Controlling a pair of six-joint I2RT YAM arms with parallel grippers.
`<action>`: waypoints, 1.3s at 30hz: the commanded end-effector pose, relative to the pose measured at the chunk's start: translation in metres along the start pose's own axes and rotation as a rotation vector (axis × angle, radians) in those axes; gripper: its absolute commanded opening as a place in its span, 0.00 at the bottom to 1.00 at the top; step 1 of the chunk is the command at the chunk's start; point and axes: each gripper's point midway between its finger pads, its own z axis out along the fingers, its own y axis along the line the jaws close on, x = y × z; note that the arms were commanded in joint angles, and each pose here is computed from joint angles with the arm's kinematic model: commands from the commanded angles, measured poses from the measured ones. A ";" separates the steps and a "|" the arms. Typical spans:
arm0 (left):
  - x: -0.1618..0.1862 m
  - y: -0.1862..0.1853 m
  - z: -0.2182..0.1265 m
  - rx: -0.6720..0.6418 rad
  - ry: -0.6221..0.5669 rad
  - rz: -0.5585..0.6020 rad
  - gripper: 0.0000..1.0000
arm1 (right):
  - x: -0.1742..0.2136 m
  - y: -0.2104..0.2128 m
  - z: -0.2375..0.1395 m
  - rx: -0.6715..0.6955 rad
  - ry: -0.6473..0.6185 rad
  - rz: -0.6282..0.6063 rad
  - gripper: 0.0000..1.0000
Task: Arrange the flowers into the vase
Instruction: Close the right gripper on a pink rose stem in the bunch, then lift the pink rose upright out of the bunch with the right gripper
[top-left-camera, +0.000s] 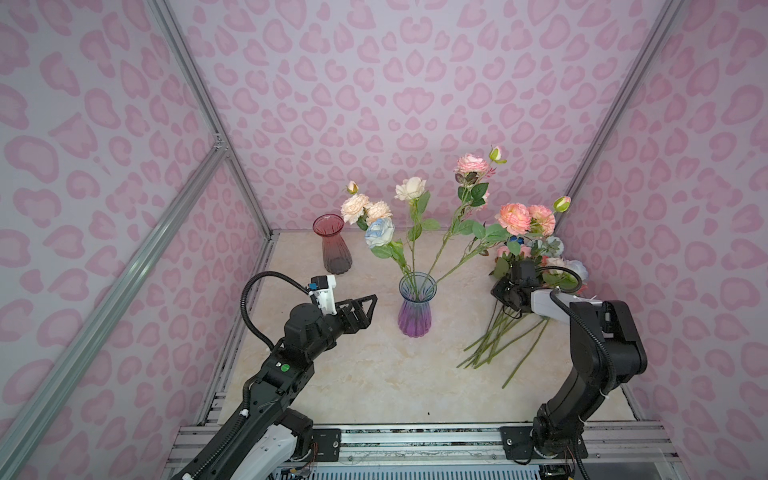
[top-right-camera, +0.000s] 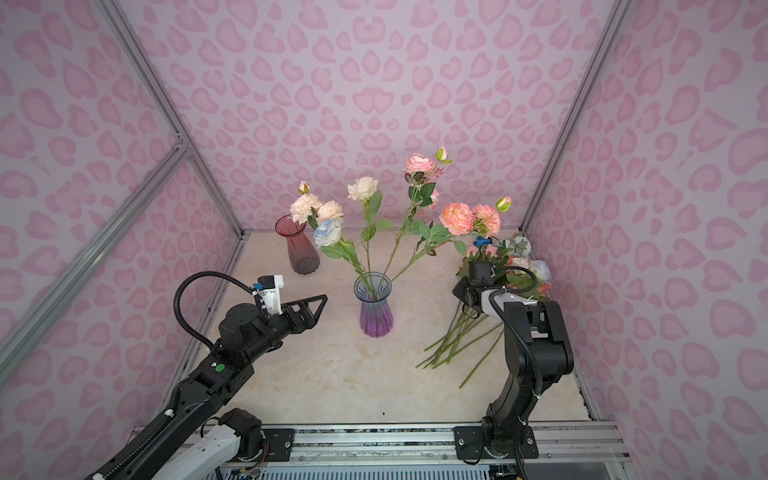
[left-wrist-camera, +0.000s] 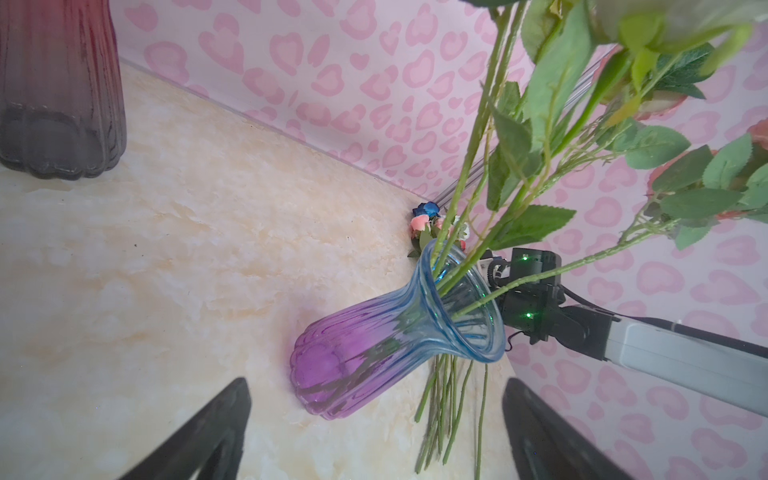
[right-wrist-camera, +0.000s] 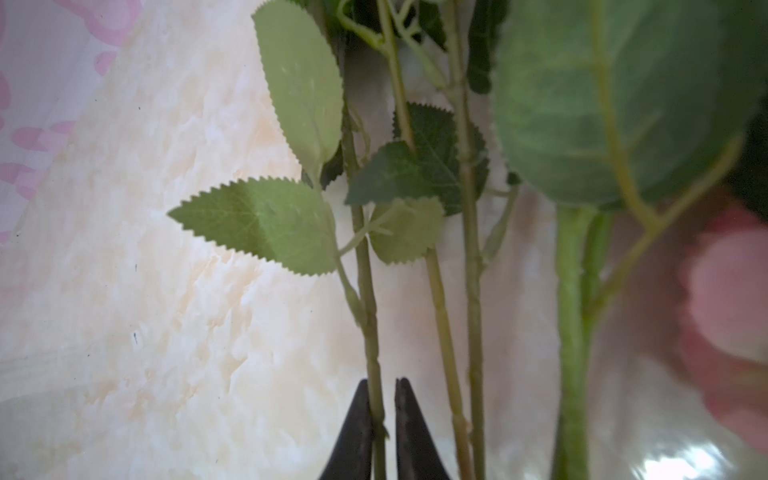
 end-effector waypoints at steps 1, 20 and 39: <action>-0.007 -0.008 -0.001 0.021 -0.015 0.021 0.96 | -0.006 0.011 0.001 -0.043 -0.014 -0.017 0.08; -0.021 -0.018 -0.015 0.034 -0.063 0.039 0.96 | -0.060 0.084 -0.150 -0.341 -0.293 -0.125 0.00; -0.045 -0.035 -0.028 0.036 -0.118 0.073 0.96 | -0.108 0.038 -0.373 -0.245 -0.892 -0.091 0.00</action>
